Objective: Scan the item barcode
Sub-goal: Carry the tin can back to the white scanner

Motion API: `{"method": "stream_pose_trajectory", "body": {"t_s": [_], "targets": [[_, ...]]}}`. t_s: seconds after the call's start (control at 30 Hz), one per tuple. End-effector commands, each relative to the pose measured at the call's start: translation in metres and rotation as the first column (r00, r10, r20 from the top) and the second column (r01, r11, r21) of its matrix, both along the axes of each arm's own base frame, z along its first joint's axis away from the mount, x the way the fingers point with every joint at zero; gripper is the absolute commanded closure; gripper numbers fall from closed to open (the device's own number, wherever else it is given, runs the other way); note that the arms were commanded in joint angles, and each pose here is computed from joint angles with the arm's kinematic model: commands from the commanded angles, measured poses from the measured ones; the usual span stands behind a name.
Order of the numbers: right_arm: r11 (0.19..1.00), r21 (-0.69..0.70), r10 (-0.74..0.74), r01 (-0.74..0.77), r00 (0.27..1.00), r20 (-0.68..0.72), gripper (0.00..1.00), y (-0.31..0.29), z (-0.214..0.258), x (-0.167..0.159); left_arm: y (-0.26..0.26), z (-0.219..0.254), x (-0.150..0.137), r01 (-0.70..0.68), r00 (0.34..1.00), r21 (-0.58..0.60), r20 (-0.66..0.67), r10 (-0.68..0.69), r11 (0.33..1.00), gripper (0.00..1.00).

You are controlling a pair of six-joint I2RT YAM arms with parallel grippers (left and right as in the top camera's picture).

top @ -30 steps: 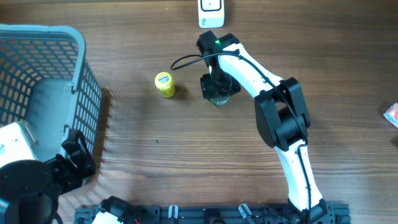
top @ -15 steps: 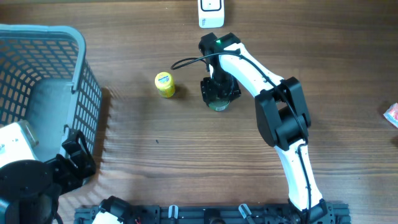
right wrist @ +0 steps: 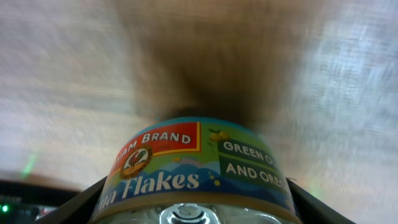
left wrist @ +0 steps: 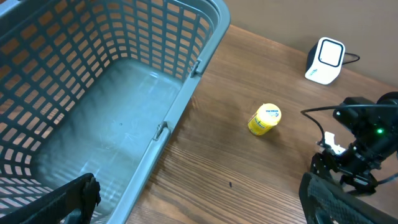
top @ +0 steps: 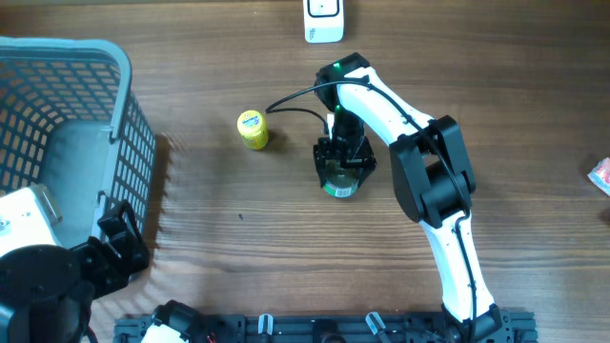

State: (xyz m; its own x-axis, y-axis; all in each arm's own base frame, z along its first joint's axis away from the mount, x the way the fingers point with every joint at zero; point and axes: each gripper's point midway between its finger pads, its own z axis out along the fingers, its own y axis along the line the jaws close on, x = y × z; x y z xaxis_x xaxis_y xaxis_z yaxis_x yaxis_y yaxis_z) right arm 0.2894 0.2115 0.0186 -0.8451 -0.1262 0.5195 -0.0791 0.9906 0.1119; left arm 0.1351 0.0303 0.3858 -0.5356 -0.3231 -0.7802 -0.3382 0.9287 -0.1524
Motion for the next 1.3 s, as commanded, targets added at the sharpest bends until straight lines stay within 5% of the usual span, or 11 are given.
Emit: {"method": "stream_pose_trajectory", "body": {"t_s": [0.0,0.3,0.6,0.9,1.27], "targets": [[1.0,0.017,-0.008,0.009,0.998,-0.065,0.27,0.002,-0.003,-0.01,-0.002,0.0,-0.001,0.009,1.0,-0.012,0.001,-0.009,1.0,0.0],[0.999,0.052,-0.004,0.004,1.0,0.0,0.27,0.009,-0.012,0.004,-0.002,0.0,-0.001,0.009,1.0,-0.012,0.001,-0.009,1.0,0.0],[0.979,0.202,-0.03,-0.03,0.957,0.287,0.29,0.044,-0.034,0.07,-0.002,0.0,-0.001,0.009,1.0,-0.012,0.001,-0.009,1.0,0.0],[0.938,0.308,-0.044,-0.156,0.83,0.556,0.28,0.076,-0.033,0.137,-0.002,0.0,-0.001,0.009,1.0,-0.012,0.002,-0.009,1.0,0.0],[0.969,0.082,0.066,-0.234,0.564,0.823,0.24,0.058,-0.023,0.214,-0.002,0.0,-0.001,0.009,1.0,-0.012,0.002,-0.009,1.0,0.0]]}}
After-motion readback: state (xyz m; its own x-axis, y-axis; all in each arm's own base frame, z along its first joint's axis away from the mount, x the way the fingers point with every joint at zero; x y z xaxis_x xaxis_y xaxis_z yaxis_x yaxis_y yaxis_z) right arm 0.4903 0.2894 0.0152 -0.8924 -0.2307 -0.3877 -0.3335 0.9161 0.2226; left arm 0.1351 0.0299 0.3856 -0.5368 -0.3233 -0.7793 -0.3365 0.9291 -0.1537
